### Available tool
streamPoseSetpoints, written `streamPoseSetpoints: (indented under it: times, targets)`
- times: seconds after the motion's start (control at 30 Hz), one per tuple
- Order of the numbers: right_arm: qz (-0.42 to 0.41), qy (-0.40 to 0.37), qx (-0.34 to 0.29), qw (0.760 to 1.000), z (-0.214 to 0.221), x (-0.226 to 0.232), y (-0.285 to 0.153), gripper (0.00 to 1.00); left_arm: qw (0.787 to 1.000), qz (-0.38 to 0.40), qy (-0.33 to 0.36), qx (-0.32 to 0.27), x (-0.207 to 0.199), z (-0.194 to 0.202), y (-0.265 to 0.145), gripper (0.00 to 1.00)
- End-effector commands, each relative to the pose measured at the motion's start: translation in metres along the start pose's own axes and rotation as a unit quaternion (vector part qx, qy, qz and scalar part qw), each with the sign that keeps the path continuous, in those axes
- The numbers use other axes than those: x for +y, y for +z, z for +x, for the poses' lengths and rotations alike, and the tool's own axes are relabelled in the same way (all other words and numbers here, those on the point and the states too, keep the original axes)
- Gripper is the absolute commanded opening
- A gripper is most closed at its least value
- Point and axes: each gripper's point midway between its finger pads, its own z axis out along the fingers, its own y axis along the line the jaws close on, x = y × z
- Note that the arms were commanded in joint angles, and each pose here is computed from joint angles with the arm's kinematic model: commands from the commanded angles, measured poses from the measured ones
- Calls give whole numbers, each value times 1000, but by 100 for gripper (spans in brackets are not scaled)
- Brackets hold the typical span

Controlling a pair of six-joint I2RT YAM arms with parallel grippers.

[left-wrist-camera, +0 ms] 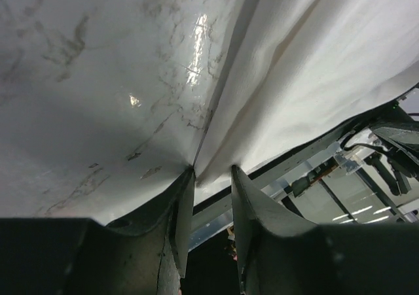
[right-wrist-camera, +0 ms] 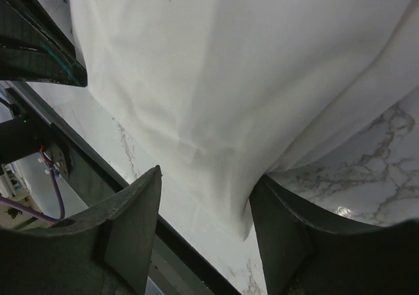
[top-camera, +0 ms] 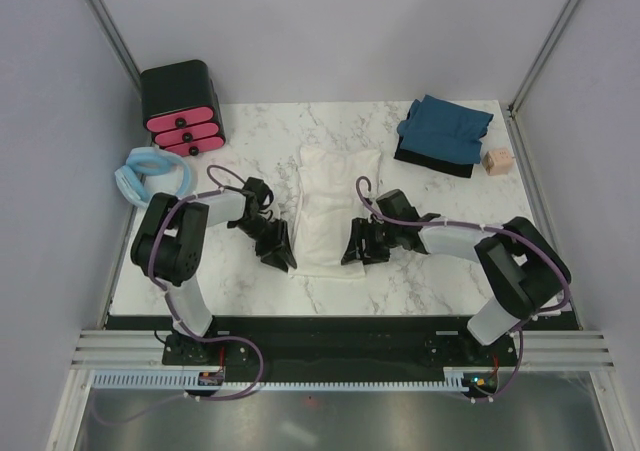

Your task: Fold and stack the t-shirts

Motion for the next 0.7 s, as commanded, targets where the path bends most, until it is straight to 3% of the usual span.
streamPoseSetpoints:
  times: [0.0,0.2,0.33,0.43,0.5,0.53,0.67]
  targets:
    - [62,21,41,997,30,-42,19,64,999,-35,7,3,22,-4,16,38]
    - [61,21,63,996,44,-43,26,57,999,-39,3,6,24,-7,22,35]
    - [60,22,56,996,44,-39,22,46,999,-32,4,-10,15,-11,15,29]
    - [61,22,55,996,45,-37,21,45,1000,-28,6,-5,13,-9,16,28]
    - [64,23,58,996,47,-38,21,43,1000,-31,3,4,15,-8,21,21]
    - [65,23,60,996,48,-39,21,34,999,-31,4,7,14,-7,23,3]
    - [80,18,58,995,46,-39,15,13,1000,-22,6,0,6,-4,17,2]
